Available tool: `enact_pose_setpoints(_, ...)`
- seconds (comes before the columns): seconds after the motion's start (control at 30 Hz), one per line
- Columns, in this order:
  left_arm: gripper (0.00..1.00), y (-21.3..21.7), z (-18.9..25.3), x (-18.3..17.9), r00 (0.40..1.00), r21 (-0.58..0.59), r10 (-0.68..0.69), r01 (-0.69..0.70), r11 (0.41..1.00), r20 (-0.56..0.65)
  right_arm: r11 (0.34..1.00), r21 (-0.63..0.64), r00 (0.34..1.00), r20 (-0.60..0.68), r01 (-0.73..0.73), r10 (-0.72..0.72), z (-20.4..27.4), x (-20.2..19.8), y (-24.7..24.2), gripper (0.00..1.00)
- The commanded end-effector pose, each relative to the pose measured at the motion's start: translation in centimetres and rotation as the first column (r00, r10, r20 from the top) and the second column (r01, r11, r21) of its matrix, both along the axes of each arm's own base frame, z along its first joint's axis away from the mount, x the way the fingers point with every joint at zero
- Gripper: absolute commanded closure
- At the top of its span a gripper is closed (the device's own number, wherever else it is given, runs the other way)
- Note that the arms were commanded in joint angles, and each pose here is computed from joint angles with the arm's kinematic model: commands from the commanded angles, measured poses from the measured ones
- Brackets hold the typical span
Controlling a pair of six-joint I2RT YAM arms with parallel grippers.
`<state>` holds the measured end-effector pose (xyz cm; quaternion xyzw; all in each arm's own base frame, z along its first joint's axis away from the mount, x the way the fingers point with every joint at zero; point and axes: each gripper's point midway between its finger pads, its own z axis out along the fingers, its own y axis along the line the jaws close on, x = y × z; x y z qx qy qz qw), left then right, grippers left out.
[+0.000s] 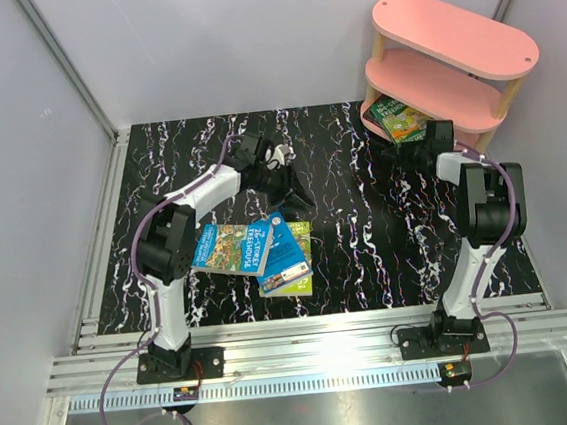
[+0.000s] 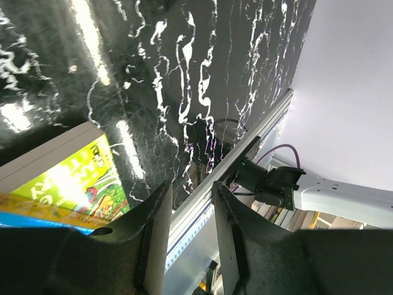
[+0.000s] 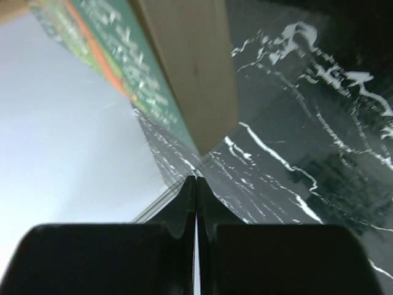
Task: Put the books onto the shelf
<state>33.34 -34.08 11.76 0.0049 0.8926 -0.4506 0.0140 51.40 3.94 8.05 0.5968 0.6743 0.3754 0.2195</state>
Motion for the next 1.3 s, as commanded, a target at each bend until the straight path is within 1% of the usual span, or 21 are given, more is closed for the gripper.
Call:
enact_pose_setpoints(0.0,0.65,1.0,2.6,0.4,0.998,-0.020,0.019,-0.018,1.000,0.066,0.997,-0.075,1.000,-0.007,-0.001,0.001,0.9,1.1,-1.0,1.00)
enact_pose_setpoints(0.07,0.65,1.1,2.6,0.5,0.998,-0.016,0.026,-0.025,1.000,0.065,0.995,-0.097,0.999,-0.043,-0.004,0.000,0.5,0.8,-1.3,1.00)
enact_pose_setpoints(0.13,0.65,1.2,2.5,0.4,0.998,-0.011,0.027,-0.026,1.000,0.064,0.992,-0.123,0.999,-0.038,-0.011,0.006,0.7,1.1,-1.5,1.00)
enact_pose_setpoints(0.17,0.65,1.2,2.4,0.4,0.998,-0.010,0.028,-0.027,1.000,0.060,0.990,-0.137,0.998,-0.065,-0.021,0.012,0.2,0.8,-1.6,1.00)
enact_pose_setpoints(0.23,0.65,1.1,2.5,0.5,0.998,-0.010,0.031,-0.031,0.999,0.062,0.987,-0.160,0.998,-0.070,-0.021,0.010,0.5,1.2,-1.9,1.00)
enact_pose_setpoints(0.27,0.65,1.2,2.3,0.5,0.998,-0.007,0.031,-0.031,0.999,0.058,0.983,-0.180,0.993,-0.120,-0.033,0.011,-0.5,0.6,-2.2,1.00)
enact_pose_setpoints(0.3,0.65,1.2,2.5,0.6,0.998,-0.006,0.034,-0.033,0.999,0.061,0.980,-0.198,0.993,-0.118,-0.035,0.011,0.2,1.0,-2.5,1.00)
enact_pose_setpoints(0.37,0.65,1.2,2.4,0.6,0.998,-0.002,0.033,-0.033,0.999,0.057,0.971,-0.230,0.983,-0.183,-0.066,0.023,-0.8,0.3,-2.8,1.00)
enact_pose_setpoints(0.43,0.65,1.3,2.2,0.7,0.998,0.005,0.035,-0.035,0.999,0.054,0.961,-0.269,0.982,-0.190,-0.067,0.016,-0.3,0.8,-3.4,1.00)
enact_pose_setpoints(0.47,0.65,1.3,2.2,0.6,0.998,0.007,0.036,-0.037,0.999,0.052,0.954,-0.289,0.975,-0.223,-0.079,0.013,-0.9,0.3,-3.8,1.00)
enact_pose_setpoints(0.67,0.66,1.3,1.6,0.6,0.998,0.023,0.040,-0.041,0.999,0.038,0.935,-0.336,0.959,-0.284,-0.112,0.012,-1.7,0.2,-4.6,1.00)
enact_pose_setpoints(0.77,0.66,1.4,1.3,0.5,0.999,0.030,0.043,-0.044,0.999,0.032,0.923,-0.367,0.958,-0.286,-0.116,0.007,-1.6,0.3,-5.1,1.00)
enact_pose_setpoints(0.93,0.66,1.5,1.2,0.6,0.998,0.035,0.051,-0.052,0.998,0.027,0.897,-0.428,0.967,-0.253,-0.111,-0.001,0.1,1.1,-6.0,1.00)
enact_pose_setpoints(1.07,0.67,1.4,1.1,0.6,0.998,0.037,0.054,-0.055,0.998,0.021,0.858,-0.504,0.966,-0.254,-0.098,-0.039,1.1,1.4,-7.6,1.00)
enact_pose_setpoints(1.27,0.67,1.3,1.0,0.6,0.998,0.039,0.055,-0.056,0.998,0.018,0.834,-0.548,0.970,-0.231,-0.063,-0.079,2.4,2.5,-8.8,1.00)
